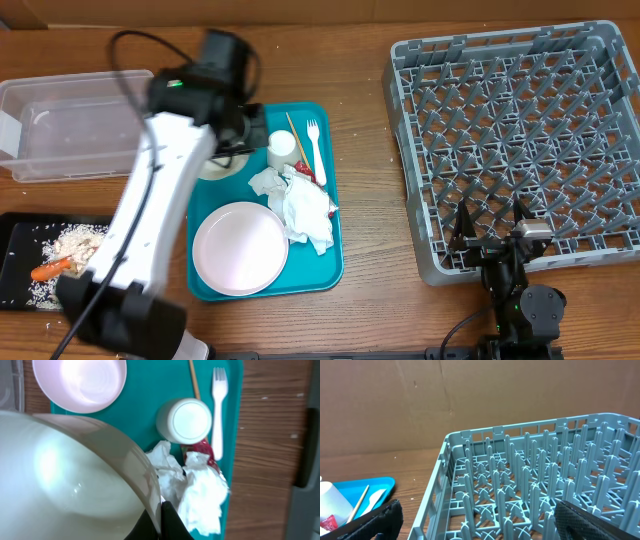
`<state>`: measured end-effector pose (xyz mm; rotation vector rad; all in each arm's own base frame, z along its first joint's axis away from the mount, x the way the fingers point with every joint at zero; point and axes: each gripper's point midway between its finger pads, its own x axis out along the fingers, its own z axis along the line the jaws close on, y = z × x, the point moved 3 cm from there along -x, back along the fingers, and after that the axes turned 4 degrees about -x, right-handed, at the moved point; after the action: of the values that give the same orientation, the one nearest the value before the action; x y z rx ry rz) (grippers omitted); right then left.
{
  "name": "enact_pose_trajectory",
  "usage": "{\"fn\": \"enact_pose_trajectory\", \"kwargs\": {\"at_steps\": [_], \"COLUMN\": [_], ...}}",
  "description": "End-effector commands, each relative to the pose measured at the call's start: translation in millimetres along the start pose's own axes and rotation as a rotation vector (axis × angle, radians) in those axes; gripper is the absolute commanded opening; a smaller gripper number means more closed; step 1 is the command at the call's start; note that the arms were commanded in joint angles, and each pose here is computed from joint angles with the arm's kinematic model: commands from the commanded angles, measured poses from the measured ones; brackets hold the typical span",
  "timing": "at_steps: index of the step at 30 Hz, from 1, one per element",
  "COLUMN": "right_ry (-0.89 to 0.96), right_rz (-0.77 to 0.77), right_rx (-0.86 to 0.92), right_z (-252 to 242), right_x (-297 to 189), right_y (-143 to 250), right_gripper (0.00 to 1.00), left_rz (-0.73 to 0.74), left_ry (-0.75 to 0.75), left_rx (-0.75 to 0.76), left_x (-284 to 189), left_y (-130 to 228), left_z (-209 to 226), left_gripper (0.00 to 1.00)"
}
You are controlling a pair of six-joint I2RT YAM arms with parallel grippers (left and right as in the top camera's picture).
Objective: Sort waste into correct bins and load items into the dishwasher
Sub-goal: 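Return the emptied bowl to the teal tray with the left gripper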
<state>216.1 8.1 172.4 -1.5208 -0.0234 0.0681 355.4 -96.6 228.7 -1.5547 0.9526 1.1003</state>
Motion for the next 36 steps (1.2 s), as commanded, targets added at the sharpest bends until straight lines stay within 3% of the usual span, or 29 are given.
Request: {"fn": "enact_pose_trajectory", "kwargs": {"at_steps": [1,7,16,19,21,22,29,34,36], "right_ry": [0.004,0.004,0.004,0.004,0.004,0.004,0.004,0.004,0.004], "right_rz": [-0.005,-0.005,-0.005,-0.005,-0.005,-0.005,-0.005,-0.005,-0.005], "right_rx": [-0.004,-0.005,-0.004,-0.004,-0.005,-0.005,-0.005,-0.005,-0.004], "right_z": [0,0,0,0,0,0,0,0,0], "right_x": [0,0,0,0,0,0,0,0,0], "right_y": [2,2,2,2,2,2,2,2,2], "right_gripper": [1.0,1.0,1.0,1.0,1.0,1.0,1.0,1.0,1.0], "left_rz": [0.003,0.087,0.162,0.183,0.184,0.185,0.184,0.111,0.096], "left_ry": [-0.165,-0.285,-0.338,-0.347,-0.348,-0.349,-0.35,-0.274,-0.202], "left_rx": [-0.034,-0.075,-0.104,-0.104,-0.104,-0.104,-0.095,-0.101,-0.071], "left_x": [42,92,124,128,129,129,111,56,38], "left_y": [-8,-9,-2,1,1,1,1,-10,-10], "left_z": [1,18,27,29,29,29,30,19,10], "left_gripper": [0.04,0.04,0.04,0.12,0.28,0.29,0.3,0.32,0.38]}}
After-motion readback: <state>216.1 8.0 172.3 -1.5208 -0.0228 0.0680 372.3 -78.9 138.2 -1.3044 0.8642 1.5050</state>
